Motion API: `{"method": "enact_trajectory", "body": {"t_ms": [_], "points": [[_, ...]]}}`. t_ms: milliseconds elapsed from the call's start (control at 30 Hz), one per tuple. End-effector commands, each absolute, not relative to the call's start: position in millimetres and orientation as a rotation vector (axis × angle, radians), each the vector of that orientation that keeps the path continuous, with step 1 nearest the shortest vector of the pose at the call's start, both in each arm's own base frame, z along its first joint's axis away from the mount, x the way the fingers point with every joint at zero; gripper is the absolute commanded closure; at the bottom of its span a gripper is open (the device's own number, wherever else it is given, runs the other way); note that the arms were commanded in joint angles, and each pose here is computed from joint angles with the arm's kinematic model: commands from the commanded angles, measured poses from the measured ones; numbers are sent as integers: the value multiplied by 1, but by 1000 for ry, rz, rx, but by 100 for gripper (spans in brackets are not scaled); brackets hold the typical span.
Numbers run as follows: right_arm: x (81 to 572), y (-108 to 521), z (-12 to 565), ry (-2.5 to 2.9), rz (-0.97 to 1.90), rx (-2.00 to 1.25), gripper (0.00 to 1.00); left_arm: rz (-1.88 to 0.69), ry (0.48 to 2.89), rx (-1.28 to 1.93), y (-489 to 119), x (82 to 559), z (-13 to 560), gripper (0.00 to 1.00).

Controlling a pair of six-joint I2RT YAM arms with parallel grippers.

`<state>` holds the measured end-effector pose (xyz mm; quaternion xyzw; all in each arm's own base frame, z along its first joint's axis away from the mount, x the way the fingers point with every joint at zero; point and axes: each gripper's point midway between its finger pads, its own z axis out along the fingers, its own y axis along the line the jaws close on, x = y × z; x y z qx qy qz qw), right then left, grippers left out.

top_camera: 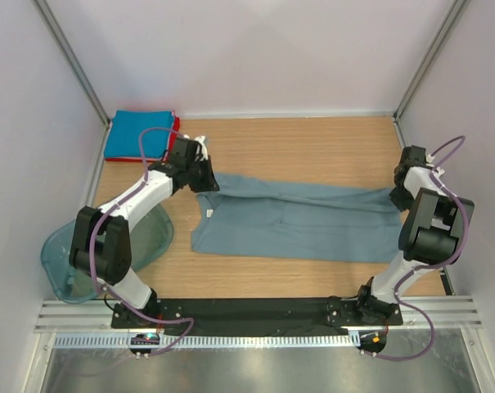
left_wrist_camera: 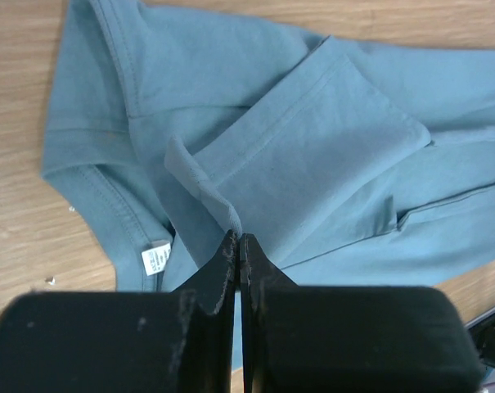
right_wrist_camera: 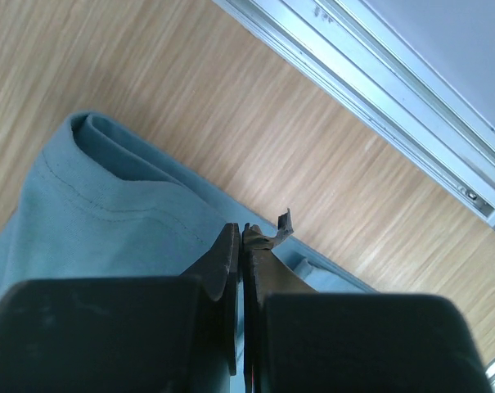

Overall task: Fold and stack the t-shirts
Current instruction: Fold the tshirt

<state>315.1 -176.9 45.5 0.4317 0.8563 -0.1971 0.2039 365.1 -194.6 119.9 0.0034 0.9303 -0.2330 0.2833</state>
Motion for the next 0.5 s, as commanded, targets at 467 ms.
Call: {"method": "enact_trajectory", "body": {"t_ms": [467], "points": [[283, -177, 58, 2283, -608, 1264, 98, -579, 2579, 51, -182, 332, 105, 99]]}}
